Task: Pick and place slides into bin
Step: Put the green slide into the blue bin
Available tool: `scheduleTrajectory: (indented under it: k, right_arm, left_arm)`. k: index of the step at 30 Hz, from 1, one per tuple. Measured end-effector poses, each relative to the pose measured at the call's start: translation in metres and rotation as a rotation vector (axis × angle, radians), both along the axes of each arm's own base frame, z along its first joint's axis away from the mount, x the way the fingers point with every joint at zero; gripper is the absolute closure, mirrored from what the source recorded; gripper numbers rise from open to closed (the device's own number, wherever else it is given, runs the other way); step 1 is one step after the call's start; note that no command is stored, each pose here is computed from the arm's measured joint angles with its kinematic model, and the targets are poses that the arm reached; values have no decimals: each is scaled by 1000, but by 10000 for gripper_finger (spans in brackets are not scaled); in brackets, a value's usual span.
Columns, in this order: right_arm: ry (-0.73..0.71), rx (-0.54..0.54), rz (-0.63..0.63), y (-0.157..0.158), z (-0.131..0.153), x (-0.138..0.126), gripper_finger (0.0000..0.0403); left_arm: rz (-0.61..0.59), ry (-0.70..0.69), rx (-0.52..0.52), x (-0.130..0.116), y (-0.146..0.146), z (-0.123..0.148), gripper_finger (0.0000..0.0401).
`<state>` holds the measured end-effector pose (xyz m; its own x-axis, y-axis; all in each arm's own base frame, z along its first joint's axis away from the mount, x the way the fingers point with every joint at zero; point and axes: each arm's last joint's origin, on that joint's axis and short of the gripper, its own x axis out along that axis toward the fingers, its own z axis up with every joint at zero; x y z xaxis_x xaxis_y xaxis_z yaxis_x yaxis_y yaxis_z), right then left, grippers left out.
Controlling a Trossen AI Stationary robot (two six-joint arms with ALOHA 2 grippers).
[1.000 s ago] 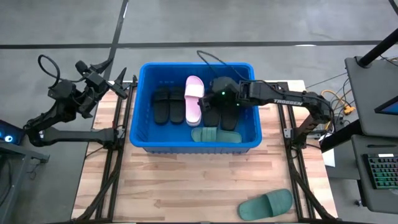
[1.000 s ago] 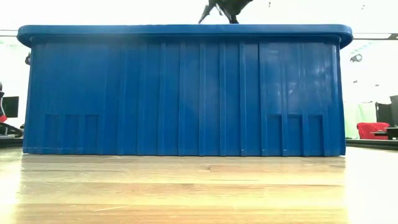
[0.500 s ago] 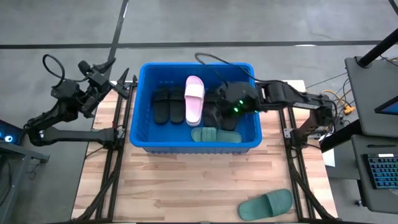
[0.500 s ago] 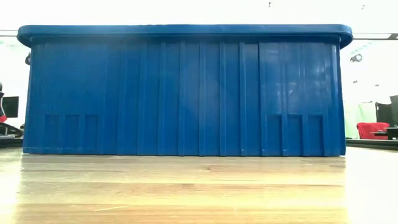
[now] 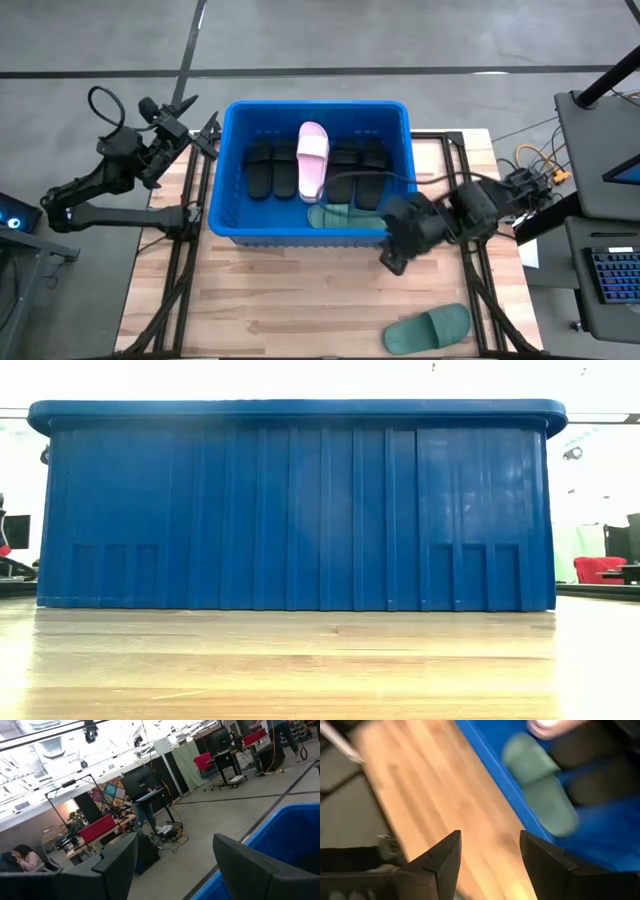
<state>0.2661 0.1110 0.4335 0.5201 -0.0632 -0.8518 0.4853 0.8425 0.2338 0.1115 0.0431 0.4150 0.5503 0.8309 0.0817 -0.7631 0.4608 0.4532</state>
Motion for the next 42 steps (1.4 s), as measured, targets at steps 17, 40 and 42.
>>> scheduleTrajectory:
  k: [17, 40, 42]
  right_arm:
    - [216, 251, -428, 59, -43, -37, 211]
    - [745, 251, -721, 131, -166, -23, 211]
    - [793, 226, -723, 137, -179, -20, 211]
  left_arm:
    - [-7, -33, -87, 23, 5, -9, 157]
    - [-9, -66, -80, 13, 3, -4, 157]
    - [-9, -69, -79, 12, 2, -4, 157]
